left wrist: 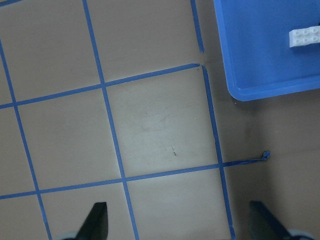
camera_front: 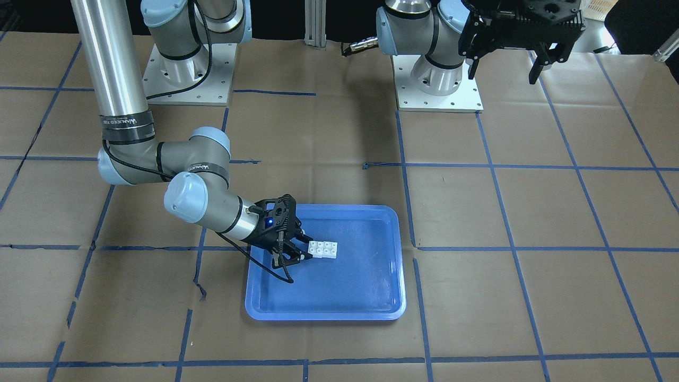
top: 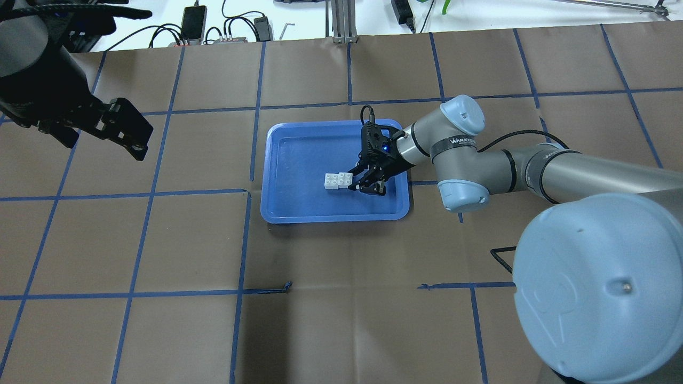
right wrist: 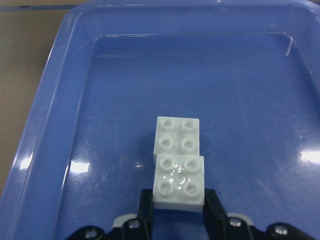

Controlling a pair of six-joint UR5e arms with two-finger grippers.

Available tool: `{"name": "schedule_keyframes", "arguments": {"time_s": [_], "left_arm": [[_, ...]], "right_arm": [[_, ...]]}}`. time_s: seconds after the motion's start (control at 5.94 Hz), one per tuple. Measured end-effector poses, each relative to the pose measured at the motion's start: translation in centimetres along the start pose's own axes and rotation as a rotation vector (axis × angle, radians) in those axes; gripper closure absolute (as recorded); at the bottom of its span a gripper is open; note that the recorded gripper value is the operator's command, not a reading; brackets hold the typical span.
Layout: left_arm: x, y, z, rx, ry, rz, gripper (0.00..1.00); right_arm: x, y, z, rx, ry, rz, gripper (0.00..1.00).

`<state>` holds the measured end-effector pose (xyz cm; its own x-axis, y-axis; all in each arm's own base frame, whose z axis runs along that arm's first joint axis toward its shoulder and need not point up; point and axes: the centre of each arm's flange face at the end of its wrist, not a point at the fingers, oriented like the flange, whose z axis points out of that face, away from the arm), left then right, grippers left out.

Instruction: Assemble white blocks and place on blue tray

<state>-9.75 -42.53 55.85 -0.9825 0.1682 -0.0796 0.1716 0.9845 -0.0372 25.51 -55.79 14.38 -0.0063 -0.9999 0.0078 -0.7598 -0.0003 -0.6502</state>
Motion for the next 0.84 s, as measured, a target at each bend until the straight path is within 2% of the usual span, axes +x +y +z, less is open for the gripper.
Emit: {"name": "schedule_keyframes", "arguments": {"time_s": [0.17,0.51,0.67,0.84], "left_arm": [[-0.1,-1.1,1.5,0.007,0.028,-0.041,0.01],[-0.9,-5.8,5.9,0.004,0.036,-0.095,0.01],[-0.8,-8.2,8.8,-0.030,0.038,-0.141,0.01],[0.1,-9.8,10.1,-0.027,0.038,-0.227,0.01]], "right_arm": [[0.0,0.0,0.0,0.003,-0.002,0.001,0.46],[-0.1,0.0,0.0,0.005,-0.002,0.002,0.47],[-0.1,0.0,0.0,0.006,-0.003,0.002,0.47],[-0.1,0.0,0.1,0.006,-0.004,0.003,0.47]]}}
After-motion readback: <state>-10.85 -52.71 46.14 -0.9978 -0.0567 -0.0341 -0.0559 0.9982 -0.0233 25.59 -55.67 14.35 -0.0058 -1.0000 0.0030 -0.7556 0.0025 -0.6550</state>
